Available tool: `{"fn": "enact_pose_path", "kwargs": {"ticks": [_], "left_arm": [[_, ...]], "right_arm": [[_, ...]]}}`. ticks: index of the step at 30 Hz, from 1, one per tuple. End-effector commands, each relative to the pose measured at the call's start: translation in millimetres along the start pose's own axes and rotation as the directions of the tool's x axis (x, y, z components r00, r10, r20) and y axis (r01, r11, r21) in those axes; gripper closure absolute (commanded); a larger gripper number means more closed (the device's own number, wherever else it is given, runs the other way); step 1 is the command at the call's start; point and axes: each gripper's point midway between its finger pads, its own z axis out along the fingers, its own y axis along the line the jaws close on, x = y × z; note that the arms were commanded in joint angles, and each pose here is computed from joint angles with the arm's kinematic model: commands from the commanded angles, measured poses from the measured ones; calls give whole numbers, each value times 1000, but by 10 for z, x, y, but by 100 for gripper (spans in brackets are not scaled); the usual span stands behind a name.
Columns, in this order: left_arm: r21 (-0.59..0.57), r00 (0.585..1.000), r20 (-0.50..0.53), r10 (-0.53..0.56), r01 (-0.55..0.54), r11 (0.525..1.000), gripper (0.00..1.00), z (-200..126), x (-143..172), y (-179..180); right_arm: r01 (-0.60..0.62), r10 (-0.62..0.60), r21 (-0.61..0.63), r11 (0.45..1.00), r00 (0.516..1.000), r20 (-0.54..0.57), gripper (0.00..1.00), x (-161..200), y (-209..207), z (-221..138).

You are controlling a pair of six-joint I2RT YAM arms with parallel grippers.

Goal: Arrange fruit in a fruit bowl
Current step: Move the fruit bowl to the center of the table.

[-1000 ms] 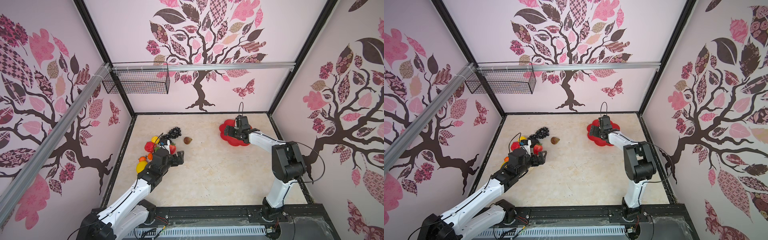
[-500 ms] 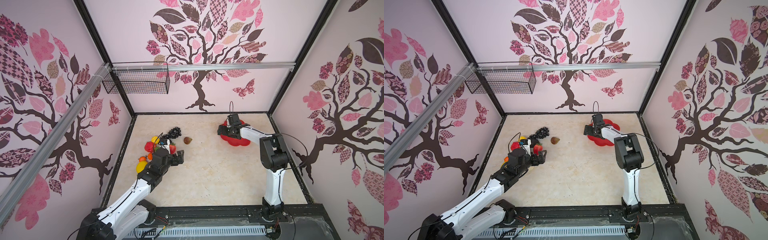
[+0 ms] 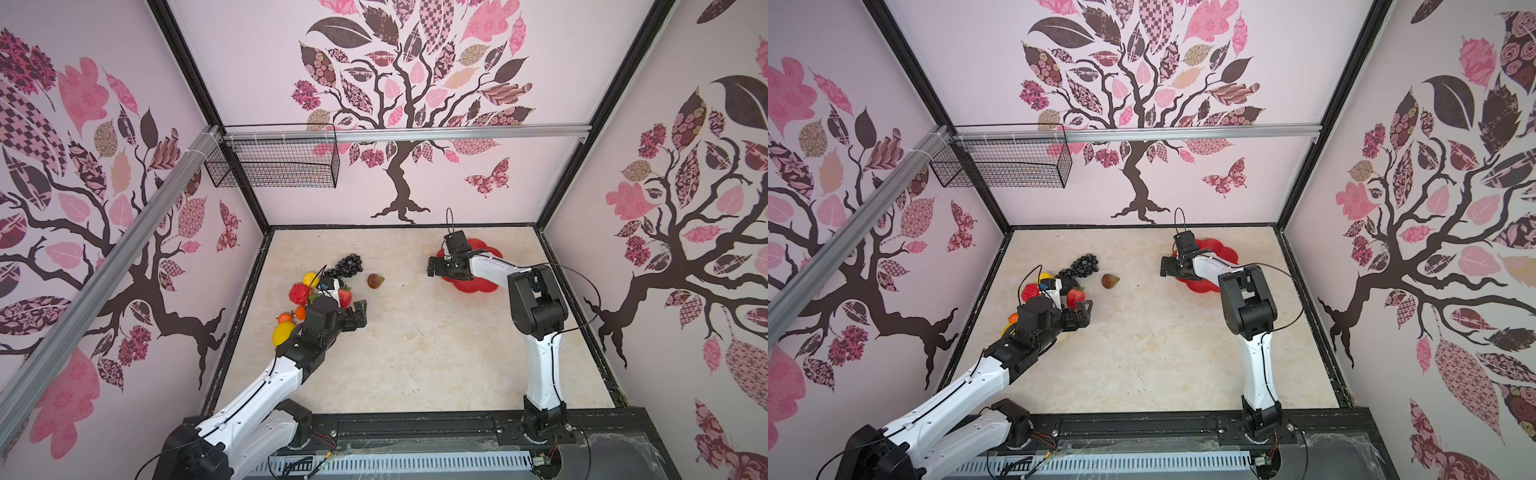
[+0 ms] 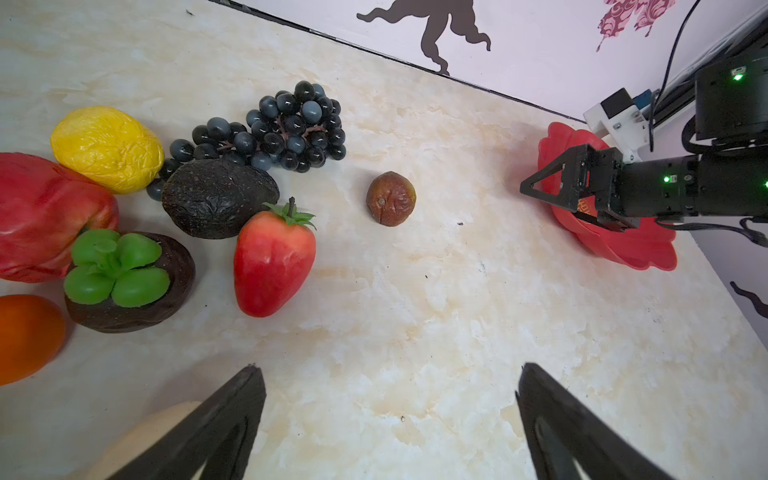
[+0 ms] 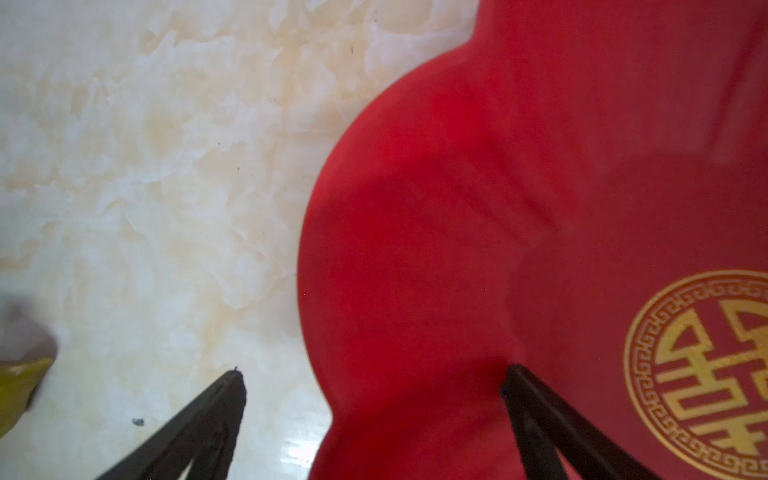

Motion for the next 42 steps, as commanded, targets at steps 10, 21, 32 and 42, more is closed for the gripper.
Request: {"fn": "enact_pose_path", "kwargs": {"ticks": [10,21,32,42], "left_arm": [[-75,999,46,-2,5,997,2,-78,-9,168],[-119,997,83,-8,18,993,2,-163,-61,259],[-150,992,122,-18,37,988,2,-254,-110,334],[-158,992,124,-25,45,986,2,-267,-112,350]], "right_arm": [[94,-98,-35,995,988,-122,0,618,369,-87],[187,-199,-89,978,967,-162,0,1170,759,-323],[272,-296,-150,951,940,-172,0,1699,1127,-676],[308,-350,-221,925,917,-189,0,2135,1399,-1082]]}}
